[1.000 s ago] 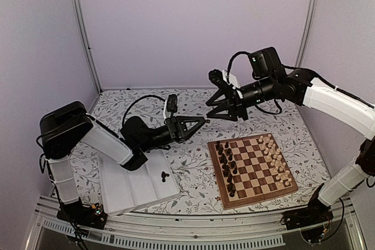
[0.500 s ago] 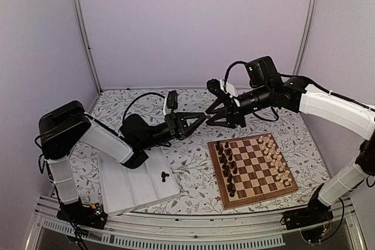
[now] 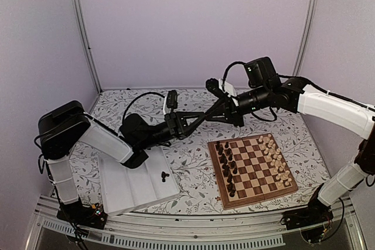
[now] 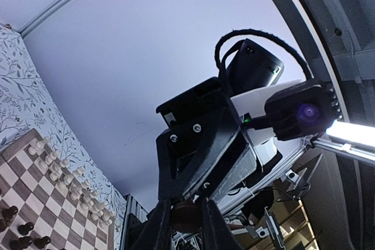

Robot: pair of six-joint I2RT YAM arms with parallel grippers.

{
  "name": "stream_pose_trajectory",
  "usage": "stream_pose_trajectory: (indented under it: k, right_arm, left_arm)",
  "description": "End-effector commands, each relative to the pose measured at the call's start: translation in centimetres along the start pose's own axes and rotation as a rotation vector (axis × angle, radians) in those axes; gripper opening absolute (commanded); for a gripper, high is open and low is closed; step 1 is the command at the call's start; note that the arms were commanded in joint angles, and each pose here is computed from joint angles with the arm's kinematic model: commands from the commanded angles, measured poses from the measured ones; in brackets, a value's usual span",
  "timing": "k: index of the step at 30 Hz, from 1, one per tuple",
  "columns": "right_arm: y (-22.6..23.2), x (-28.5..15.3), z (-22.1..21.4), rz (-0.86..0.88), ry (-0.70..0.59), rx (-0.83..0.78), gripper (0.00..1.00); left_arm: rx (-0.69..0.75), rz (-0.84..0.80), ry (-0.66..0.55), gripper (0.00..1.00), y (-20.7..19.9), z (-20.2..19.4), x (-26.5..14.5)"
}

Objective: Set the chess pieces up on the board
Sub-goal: Place the chess piece on the chessboard.

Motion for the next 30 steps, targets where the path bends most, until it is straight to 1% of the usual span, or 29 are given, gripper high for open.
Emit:
stream_pose_trajectory:
  k: [1, 5, 8, 11, 12, 15, 18, 21, 23, 26, 30]
  right_arm:
    - [-0.2, 0.6, 0.1, -0.008, 0.0, 0.008, 0.08]
    - [-0.6, 0.1, -0.3, -0.071, 0.044, -0.001, 0.04]
    - [-0.7, -1.0, -1.0, -0.125, 0.128, -0.058, 0.04]
    - [-0.4, -2.2, -2.7, -0.161, 0.267, -0.12, 0.03]
    - [-0.4, -2.5, -3.5, -0.177, 0.322, -0.142, 0.03]
    - [-0.3, -3.6, -5.5, -0.199, 0.473, -0.186, 0.03]
    - [-0.2, -4.5, -7.4, -0.206, 0.622, -0.211, 0.03]
    - [0.1, -5.1, -9.2, -0.184, 0.748, -0.202, 0.03]
    - [0.3, -5.1, -10.7, -0.151, 0.836, -0.169, 0.03]
    - [0.7, -4.7, -13.6, -0.123, 0.988, -0.11, 0.03]
    - [1.4, -4.0, -17.9, -0.119, 1.175, -0.084, 0.03]
  left_arm:
    - [0.136, -0.272, -0.176, 0.22, -5.2, 3.1, -0.2]
    - [0.153, -0.201, -0.148, 0.35, -4.9, 3.3, -0.7]
    - [0.215, -0.087, -0.063, 0.42, -4.8, 3.8, -1.2]
    - [0.337, 0.089, 0.067, 0.44, -5.1, 4.8, -1.4]
    - [0.432, 0.151, 0.117, 0.44, -5.2, 5.3, -1.4]
    - [0.63, 0.376, 0.256, 0.46, -5.5, 6.9, -1.7]
    - [0.753, 0.585, 0.329, 0.46, -5.3, 8.3, -3.2]
    - [0.828, 0.786, 0.365, 0.48, -4.5, 9.3, -5.4]
    - [0.855, 0.883, 0.388, 0.48, -4.2, 9.8, -6.9]
    - [0.892, 0.991, 0.437, 0.49, -3.8, 10.4, -9.0]
    - [0.955, 1.092, 0.452, 0.5, -3.7, 11.4, -10.8]
Point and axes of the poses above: each gripper's point midway between its finger pads, its own x axis out along the fingers, its own y axis along the line the jaws close on, z = x × y, the point moved 8 cm from there along -x, back along the fingers, and after that the axes turned 15 degrees about x, right-handed, at the moved point
